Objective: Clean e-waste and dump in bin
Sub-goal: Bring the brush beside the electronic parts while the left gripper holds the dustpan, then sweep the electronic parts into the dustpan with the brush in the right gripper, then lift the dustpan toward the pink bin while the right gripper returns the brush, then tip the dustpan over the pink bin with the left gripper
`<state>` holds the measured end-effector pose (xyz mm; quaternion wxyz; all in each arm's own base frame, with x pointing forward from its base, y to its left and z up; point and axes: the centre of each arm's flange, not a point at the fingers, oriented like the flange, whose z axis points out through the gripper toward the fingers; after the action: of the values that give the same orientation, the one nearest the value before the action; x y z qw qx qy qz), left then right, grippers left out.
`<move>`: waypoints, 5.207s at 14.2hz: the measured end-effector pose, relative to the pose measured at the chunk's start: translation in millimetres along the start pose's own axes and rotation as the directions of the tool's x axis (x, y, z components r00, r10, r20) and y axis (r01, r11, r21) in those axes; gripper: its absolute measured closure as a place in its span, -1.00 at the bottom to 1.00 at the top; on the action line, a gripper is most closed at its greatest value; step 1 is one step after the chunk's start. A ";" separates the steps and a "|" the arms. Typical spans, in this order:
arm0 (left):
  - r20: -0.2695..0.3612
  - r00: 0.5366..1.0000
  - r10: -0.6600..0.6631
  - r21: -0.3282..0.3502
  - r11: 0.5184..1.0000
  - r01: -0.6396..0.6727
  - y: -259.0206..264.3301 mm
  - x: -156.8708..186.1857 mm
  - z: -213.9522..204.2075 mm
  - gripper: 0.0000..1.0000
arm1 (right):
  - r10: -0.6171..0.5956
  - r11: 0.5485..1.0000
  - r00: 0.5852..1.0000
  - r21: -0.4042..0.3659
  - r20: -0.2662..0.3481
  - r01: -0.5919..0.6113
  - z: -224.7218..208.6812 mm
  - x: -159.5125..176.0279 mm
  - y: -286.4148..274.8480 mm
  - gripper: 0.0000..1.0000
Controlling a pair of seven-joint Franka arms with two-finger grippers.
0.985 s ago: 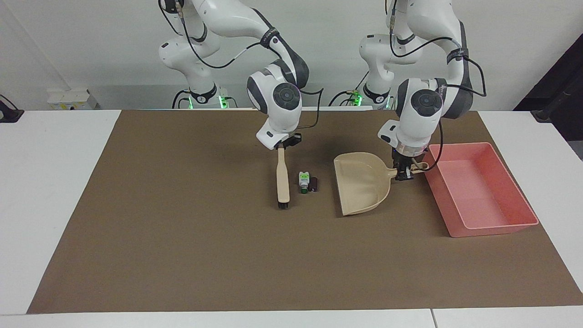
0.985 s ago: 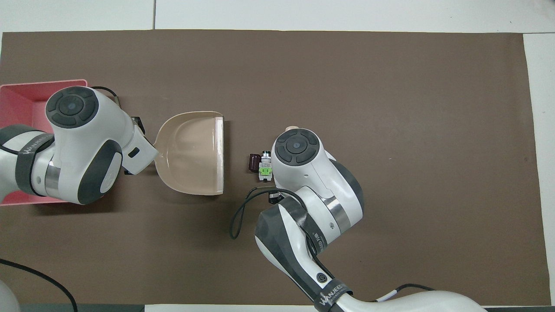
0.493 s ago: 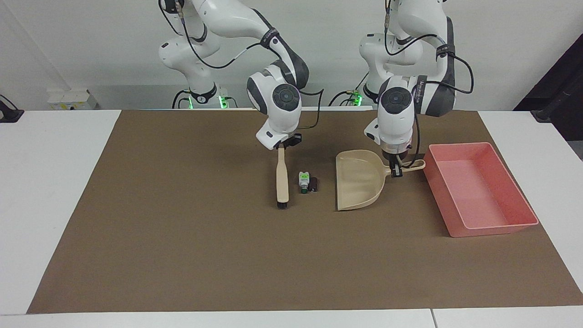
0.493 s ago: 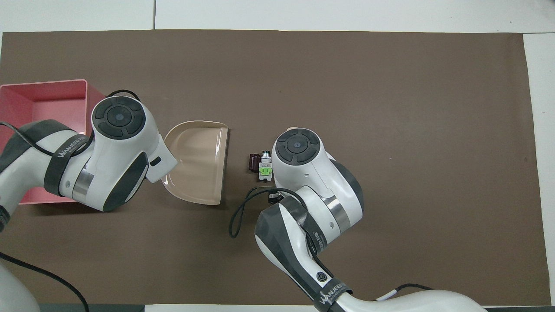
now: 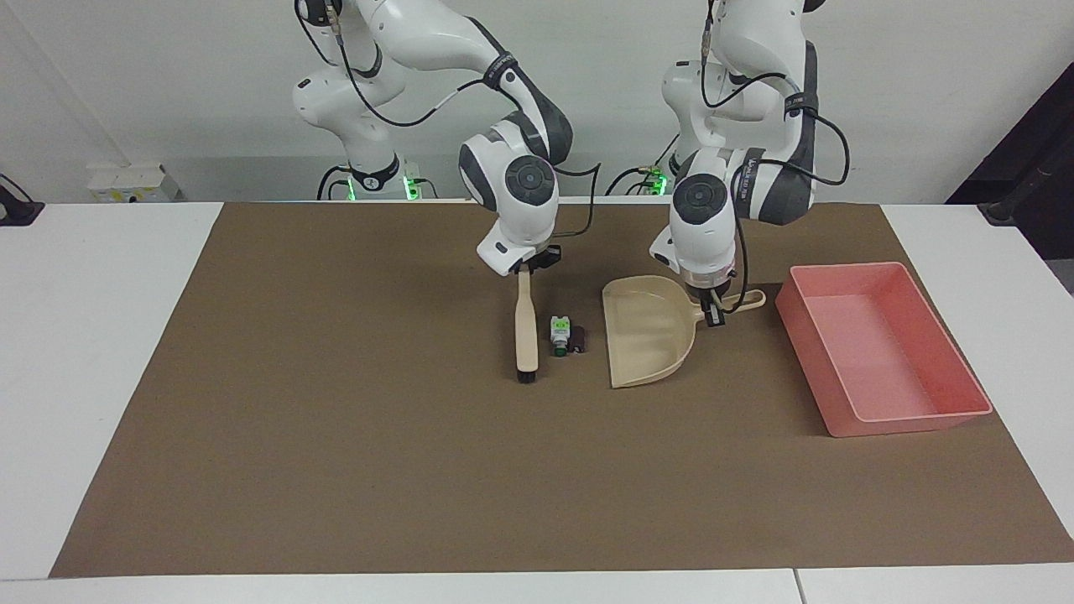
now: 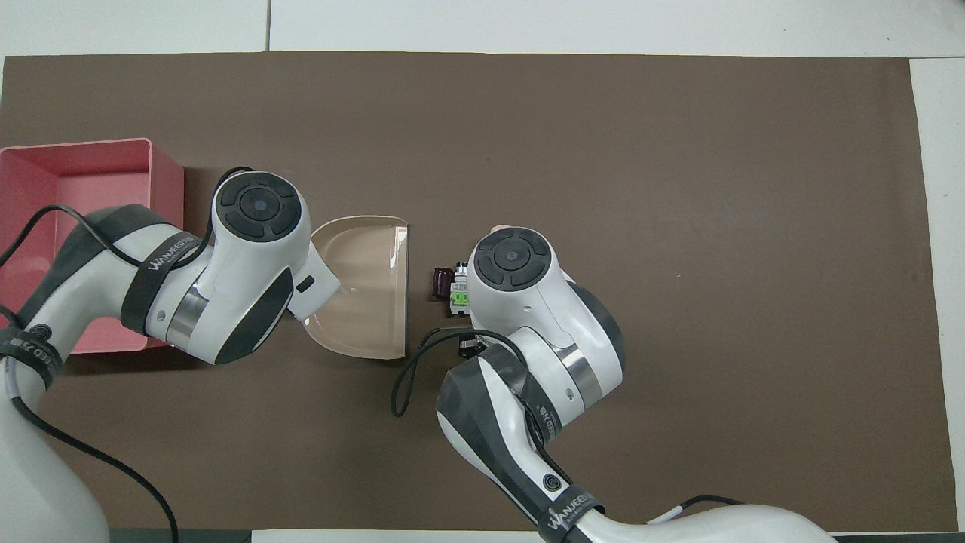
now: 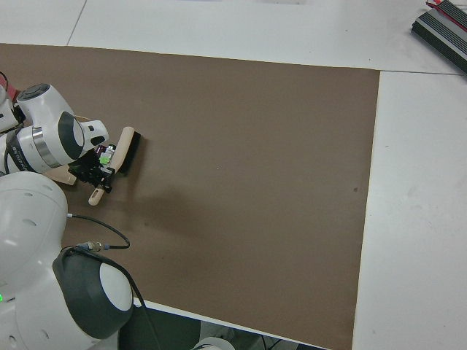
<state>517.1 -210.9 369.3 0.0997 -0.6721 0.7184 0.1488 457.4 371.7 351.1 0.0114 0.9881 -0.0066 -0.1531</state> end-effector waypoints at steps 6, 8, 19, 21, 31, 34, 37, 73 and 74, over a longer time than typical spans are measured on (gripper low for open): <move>0.019 1.000 0.005 0.000 1.000 -0.005 0.3 2.4 2.4 0.33 | 0.008 0.999 1.000 0.035 -0.008 -0.008 6.9 -3.8 -16.3 0.49; 0.022 1.000 0.006 -0.003 1.000 -0.006 0.3 2.7 4.2 0.33 | 0.017 0.999 1.000 0.036 -0.018 -0.016 13.0 -5.8 -25.2 0.49; 0.028 0.999 0.025 -0.004 1.000 -0.025 5.3 13.0 4.9 0.33 | 0.039 0.993 0.999 0.115 -0.032 -0.035 20.8 -12.5 -62.3 0.49; 0.033 0.999 0.032 0.001 0.999 -0.032 7.0 17.2 3.4 0.33 | 0.043 0.991 0.998 0.132 -0.040 -0.037 19.6 -11.9 -72.2 0.49; 0.034 0.999 0.031 0.001 1.000 -0.031 6.5 16.1 3.8 0.33 | 0.128 0.965 0.992 0.233 -0.023 -0.119 5.3 -2.2 -134.7 0.49; 0.030 0.999 0.043 0.002 0.999 -0.043 3.4 10.2 5.5 0.33 | 0.143 0.958 0.990 0.254 -0.018 -0.134 0.1 -9.6 -153.2 0.49; 0.017 0.998 0.057 0.016 0.998 -0.057 -0.6 4.1 9.9 0.33 | 0.142 0.960 0.990 0.247 -0.012 -0.135 1.5 -13.2 -158.5 0.49; -0.191 0.982 0.015 0.114 0.993 0.007 -34.3 -452.7 0.5 0.33 | -0.085 0.996 0.996 0.008 -0.021 0.085 -5.0 9.0 441.8 0.49; -0.140 0.990 0.024 0.116 0.993 -0.007 -37.0 -456.1 2.8 0.33 | -0.078 0.997 0.997 0.009 -0.020 0.078 -3.4 8.3 444.6 0.49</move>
<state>588.6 215.1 520.3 0.0862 -0.6684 0.7363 0.0599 462.1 -72.8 362.7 0.0007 0.9891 0.0311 -0.1437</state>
